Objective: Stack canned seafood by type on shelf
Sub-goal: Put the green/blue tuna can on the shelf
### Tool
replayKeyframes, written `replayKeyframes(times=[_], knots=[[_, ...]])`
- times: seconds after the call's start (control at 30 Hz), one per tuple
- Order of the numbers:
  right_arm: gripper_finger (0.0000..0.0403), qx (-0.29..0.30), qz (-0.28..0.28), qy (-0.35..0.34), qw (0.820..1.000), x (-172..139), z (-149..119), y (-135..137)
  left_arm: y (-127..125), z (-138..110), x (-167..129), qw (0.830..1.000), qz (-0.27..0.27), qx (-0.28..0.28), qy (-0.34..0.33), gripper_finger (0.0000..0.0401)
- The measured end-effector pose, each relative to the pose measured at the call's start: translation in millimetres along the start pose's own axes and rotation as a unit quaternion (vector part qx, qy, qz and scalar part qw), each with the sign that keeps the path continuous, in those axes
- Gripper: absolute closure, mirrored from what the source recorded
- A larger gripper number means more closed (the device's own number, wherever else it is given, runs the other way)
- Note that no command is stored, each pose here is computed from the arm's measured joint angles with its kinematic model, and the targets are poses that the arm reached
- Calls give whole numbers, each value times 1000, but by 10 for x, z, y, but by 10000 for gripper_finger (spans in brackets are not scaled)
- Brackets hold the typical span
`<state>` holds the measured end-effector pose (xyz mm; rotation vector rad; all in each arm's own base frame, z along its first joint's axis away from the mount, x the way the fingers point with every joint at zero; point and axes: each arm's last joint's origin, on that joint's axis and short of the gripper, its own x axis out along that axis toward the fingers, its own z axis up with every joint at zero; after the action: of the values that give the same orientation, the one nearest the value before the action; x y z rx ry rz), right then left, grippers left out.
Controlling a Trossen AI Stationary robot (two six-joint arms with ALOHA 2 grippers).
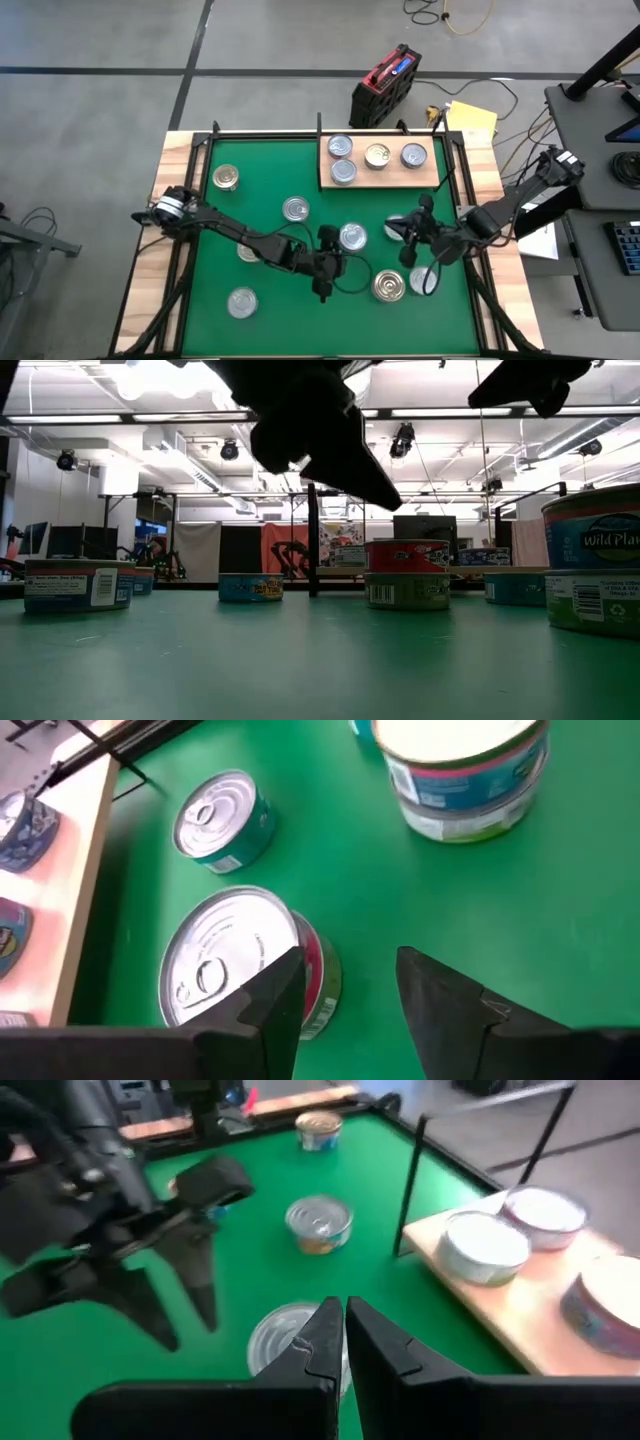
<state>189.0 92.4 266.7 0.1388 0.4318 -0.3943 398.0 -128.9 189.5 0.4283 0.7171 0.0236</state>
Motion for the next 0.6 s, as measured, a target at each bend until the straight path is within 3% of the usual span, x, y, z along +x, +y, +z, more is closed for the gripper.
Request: replayKeyframes(times=[0.13,0.27,0.47,0.6], knots=[[394,30,63,57,996,7,-49,40,8,-7,-28,1000,0,6,-13,260],[393,112,142,139,974,-2,-91,94,33,60,-102,999,-4,3,-36,260],[380,212,185,214,936,-48,-113,129,36,150,-132,996,-24,-6,-81,260],[367,234,191,262,916,-103,-177,153,-22,169,-159,995,-42,-7,-90,260]])
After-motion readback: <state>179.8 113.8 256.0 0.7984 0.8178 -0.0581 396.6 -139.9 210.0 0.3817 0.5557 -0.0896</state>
